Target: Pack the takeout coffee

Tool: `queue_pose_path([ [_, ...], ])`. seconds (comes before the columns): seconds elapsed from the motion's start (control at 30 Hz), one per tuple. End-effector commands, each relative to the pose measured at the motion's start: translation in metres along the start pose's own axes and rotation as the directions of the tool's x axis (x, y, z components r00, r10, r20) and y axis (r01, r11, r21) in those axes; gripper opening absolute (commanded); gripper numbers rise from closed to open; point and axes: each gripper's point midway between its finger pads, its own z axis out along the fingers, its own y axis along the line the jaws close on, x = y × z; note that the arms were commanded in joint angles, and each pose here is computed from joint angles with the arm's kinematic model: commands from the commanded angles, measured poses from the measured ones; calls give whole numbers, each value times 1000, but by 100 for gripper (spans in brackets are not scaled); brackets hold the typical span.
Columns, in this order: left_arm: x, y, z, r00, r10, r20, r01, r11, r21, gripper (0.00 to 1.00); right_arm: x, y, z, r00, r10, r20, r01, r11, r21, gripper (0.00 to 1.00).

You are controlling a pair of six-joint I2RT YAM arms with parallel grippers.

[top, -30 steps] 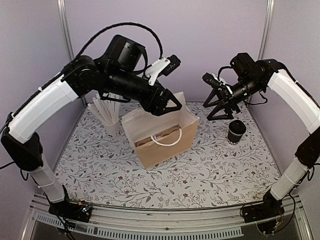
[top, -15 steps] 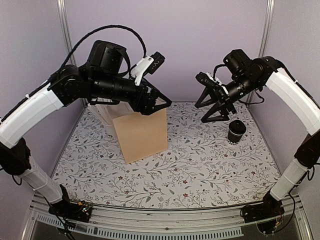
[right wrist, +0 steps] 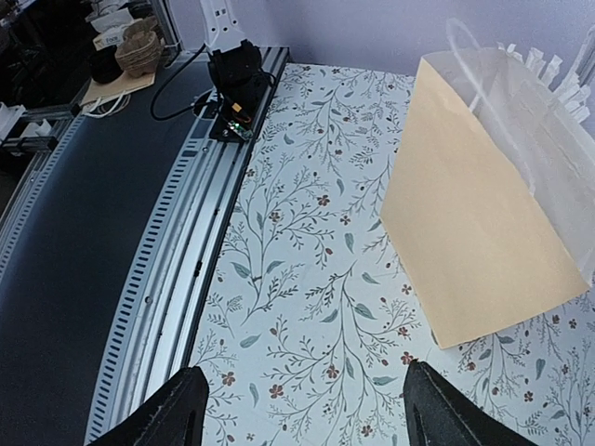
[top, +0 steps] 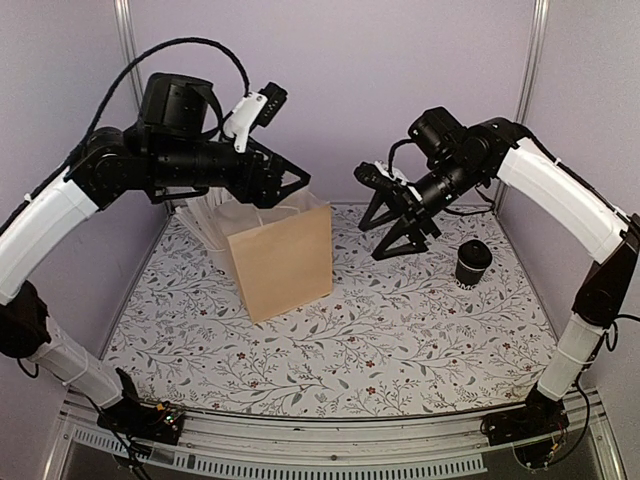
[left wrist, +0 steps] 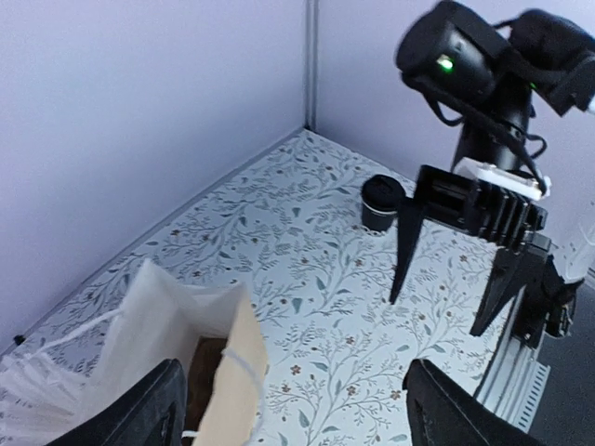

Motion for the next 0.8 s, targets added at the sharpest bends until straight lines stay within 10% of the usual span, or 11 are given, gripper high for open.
queue_pose_path([
  [0.0,-3,84,-47,991,-112,69,127,956,-266,83,-25,-26,-6,997,-78,18,75,989,130,75],
  [0.47,104,184,12,950,-223,-219,153,943,-294,78,-42,-57,29,998,-67,8,65,987,144,73],
  [0.77,121,197,53,931,-230,-283,178,964,-198,37,-39,-58,32,996,-91,-21,93,978,188,70],
])
